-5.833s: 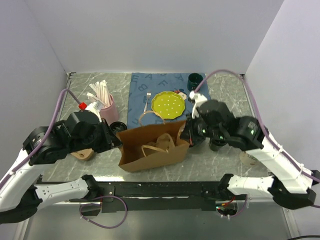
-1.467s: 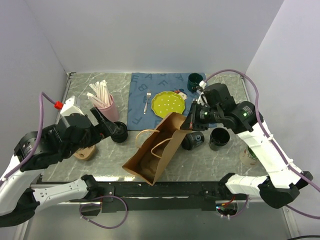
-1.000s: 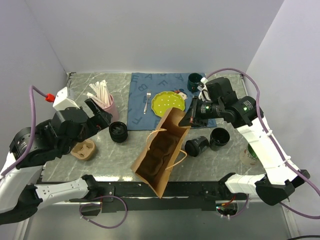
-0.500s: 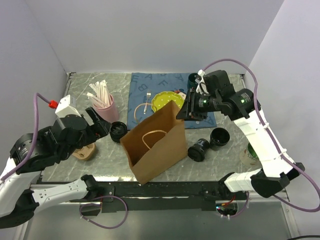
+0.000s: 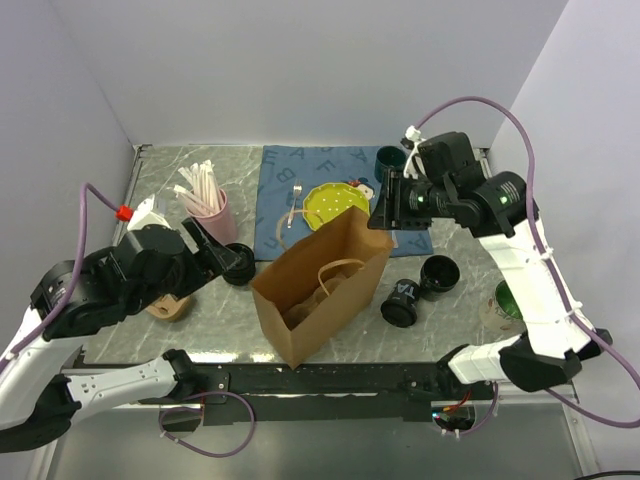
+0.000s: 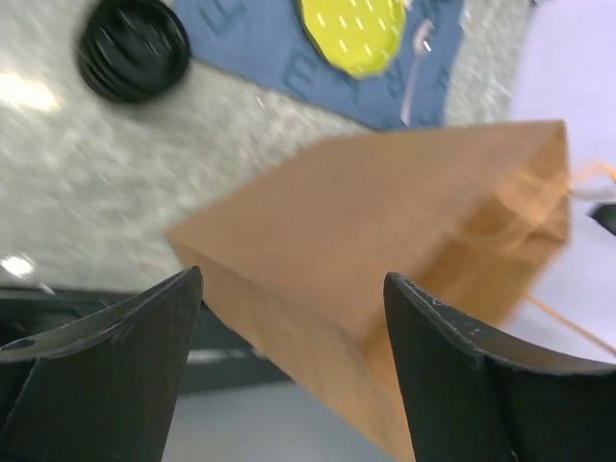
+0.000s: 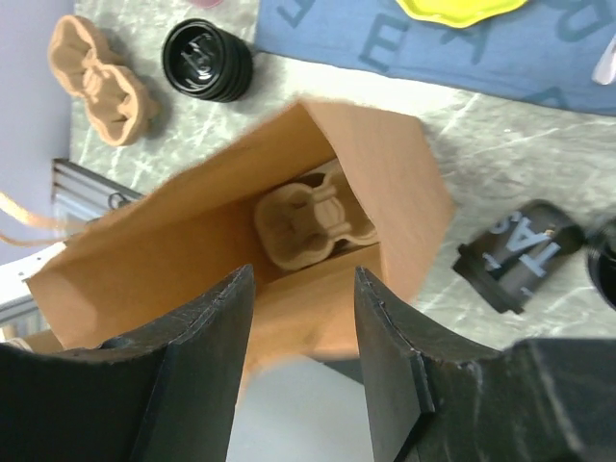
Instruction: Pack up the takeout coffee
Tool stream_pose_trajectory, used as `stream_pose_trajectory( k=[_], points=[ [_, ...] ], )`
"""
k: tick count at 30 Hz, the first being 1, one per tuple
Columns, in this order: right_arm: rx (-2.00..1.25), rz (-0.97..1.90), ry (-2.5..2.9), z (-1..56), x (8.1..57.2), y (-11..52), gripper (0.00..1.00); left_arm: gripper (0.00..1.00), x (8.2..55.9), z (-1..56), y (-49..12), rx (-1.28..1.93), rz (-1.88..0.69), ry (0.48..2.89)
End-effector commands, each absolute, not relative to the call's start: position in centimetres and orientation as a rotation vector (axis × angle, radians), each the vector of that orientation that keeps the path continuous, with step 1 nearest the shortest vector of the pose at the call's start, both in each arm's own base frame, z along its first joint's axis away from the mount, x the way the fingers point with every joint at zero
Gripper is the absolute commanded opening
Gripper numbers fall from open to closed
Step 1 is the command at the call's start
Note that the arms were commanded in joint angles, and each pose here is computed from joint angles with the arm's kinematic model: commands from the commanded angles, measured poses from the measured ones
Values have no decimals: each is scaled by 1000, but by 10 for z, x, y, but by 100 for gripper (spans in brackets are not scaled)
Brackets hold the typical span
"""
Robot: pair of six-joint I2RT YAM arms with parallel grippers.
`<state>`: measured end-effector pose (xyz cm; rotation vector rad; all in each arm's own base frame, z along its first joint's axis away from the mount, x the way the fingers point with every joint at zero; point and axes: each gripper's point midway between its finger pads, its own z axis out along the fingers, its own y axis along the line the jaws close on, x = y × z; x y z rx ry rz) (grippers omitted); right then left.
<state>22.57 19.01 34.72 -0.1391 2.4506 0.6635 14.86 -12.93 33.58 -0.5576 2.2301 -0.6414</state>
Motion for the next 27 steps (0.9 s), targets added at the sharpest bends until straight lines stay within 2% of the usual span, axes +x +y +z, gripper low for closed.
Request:
stream_pose_trajectory(
  k=[1, 5, 9, 16, 20, 24, 27],
  points=[
    [-146, 612, 2393, 349, 219, 173, 53, 81, 127, 337, -152, -647, -829, 2333],
    [-171, 573, 2364, 348, 217, 165, 54, 78, 118, 346, -158, -646, -925, 2340],
    [-222, 531, 2352, 347, 219, 161, 55, 72, 118, 371, -164, -547, -1051, 2248],
    [-250, 540, 2301, 354, 218, 159, 55, 66, 106, 355, -189, -317, -1120, 2329],
    [-285, 488, 2301, 348, 215, 151, 56, 73, 100, 357, -189, -110, -1176, 2216],
    [-264, 261, 2370, 315, 213, 118, 56, 76, 105, 349, -190, -127, -1184, 2181],
    [-251, 239, 2381, 294, 202, 108, 56, 78, 109, 342, -194, -123, -1140, 2222]
  ],
)
